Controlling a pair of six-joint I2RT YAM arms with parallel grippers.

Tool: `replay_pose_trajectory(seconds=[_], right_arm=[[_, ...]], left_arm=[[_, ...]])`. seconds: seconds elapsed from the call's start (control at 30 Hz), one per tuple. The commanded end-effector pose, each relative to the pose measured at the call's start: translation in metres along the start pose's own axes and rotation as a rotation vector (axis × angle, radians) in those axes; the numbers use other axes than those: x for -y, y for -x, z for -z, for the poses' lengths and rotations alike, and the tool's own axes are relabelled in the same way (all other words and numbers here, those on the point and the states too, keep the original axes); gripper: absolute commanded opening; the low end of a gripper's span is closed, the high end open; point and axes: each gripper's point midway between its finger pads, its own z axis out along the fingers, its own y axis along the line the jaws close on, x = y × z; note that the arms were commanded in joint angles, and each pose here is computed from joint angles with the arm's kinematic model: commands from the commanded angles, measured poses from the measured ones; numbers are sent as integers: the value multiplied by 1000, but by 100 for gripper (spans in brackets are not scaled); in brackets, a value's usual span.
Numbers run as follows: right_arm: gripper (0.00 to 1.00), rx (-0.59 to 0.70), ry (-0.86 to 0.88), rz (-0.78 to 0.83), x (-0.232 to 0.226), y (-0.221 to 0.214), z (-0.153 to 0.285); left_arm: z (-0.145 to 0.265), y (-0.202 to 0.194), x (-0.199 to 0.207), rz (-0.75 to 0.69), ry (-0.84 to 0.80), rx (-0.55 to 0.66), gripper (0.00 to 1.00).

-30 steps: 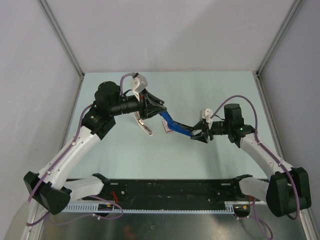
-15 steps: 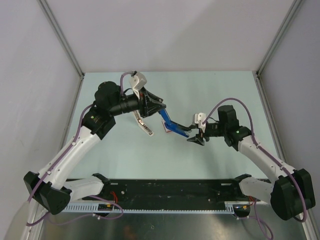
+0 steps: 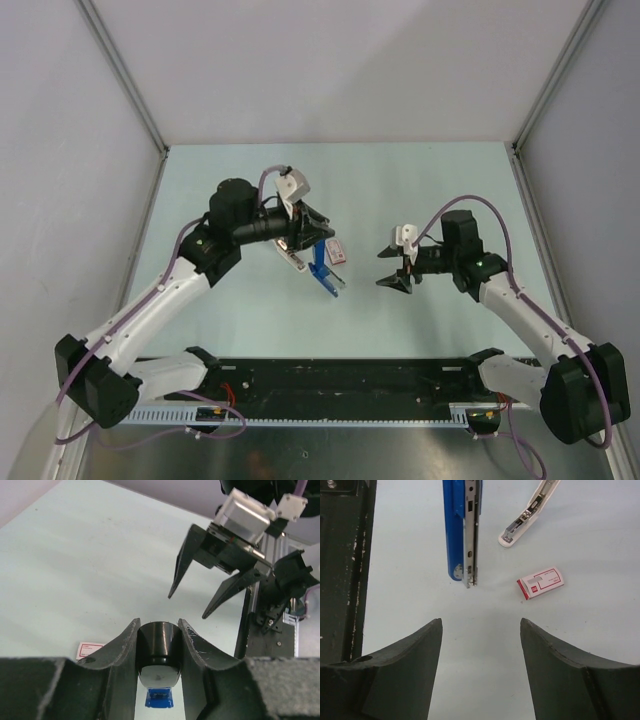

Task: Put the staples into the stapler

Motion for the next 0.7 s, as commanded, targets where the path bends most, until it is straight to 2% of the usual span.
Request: replay_pose_trajectory(seconds=[0.0, 0.33, 0.67], right_arm=[[70, 55, 40, -19, -6, 12, 1], [71, 124, 117, -113, -6, 37, -5], [71, 161, 216, -194, -16, 47, -28]], left_arm=[[-2, 17, 19, -124, -82, 66, 0], [-6, 22, 57, -162, -253, 61, 0], [-14, 27, 73, -144, -334, 54, 0]])
